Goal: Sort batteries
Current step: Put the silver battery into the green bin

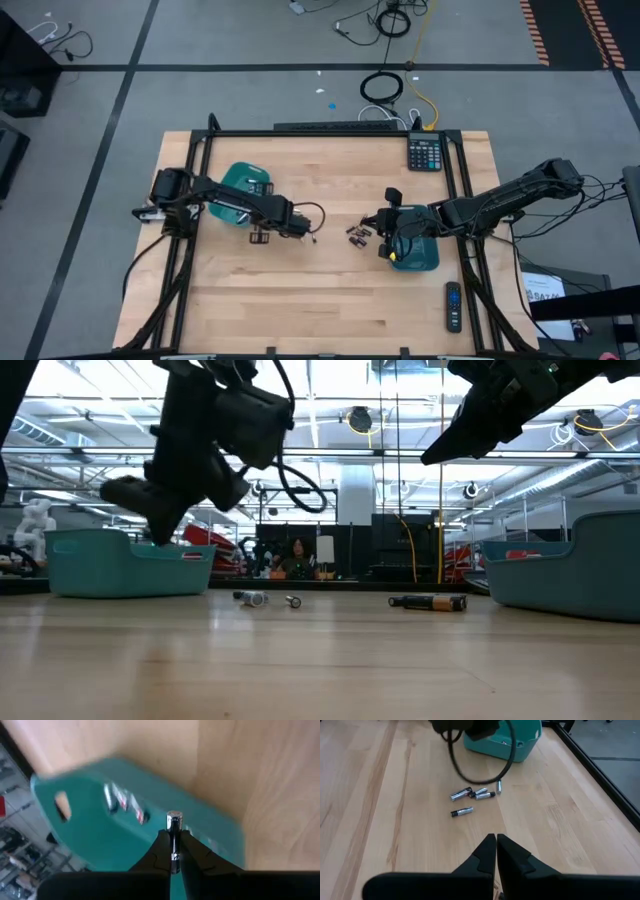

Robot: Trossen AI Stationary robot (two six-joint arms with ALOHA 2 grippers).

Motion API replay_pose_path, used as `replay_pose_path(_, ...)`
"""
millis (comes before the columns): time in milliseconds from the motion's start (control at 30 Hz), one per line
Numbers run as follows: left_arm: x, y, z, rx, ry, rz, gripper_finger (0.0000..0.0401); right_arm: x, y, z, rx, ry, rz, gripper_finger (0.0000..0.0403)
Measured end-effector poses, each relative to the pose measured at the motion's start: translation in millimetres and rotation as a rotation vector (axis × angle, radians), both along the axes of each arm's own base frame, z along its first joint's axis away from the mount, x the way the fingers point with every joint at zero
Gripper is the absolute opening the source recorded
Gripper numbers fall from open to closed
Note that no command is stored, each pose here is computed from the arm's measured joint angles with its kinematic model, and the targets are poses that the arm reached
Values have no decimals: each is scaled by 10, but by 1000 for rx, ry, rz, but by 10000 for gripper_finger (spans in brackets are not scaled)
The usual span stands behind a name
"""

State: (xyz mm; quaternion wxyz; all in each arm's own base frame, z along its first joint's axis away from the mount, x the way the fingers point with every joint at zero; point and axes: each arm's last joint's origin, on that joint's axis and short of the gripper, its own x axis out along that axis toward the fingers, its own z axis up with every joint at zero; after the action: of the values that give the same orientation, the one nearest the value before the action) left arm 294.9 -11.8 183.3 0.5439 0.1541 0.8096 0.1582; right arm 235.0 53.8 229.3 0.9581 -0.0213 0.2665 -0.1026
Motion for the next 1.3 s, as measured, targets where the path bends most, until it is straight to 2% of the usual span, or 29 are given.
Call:
replay_pose_path(200, -66, 97, 152, 8, -39, 64, 23, -1, 2, -3, 0, 3, 1, 6)
replay_pose_path(300, -85, 169, 213, 101, -76, 80, 61, -4, 16, -3, 0, 2, 7, 6)
replay_pose_path(400, -129, 216, 255, 173, -41, 66, 113, -9, 35, -3, -1, 3, 15, 6)
replay_pose_path(567, -211, 304, 254, 192, 26, 115, 159, -13, 49, -3, -1, 3, 21, 6)
replay_pose_path(767, -339, 375, 111, 240, 103, 100, 165, -13, 48, -4, -1, 4, 20, 6)
replay_pose_path(933, -412, 420, 42, 316, 131, 83, 154, -13, 48, -3, -1, 4, 20, 6)
replay_pose_path(1167, -406, 413, 45, 310, 135, 67, 141, -12, 48, -3, -1, 3, 21, 6)
replay_pose_path(1300, -318, 363, 133, 297, 84, 65, 141, -12, 48, -3, -1, 3, 20, 6)
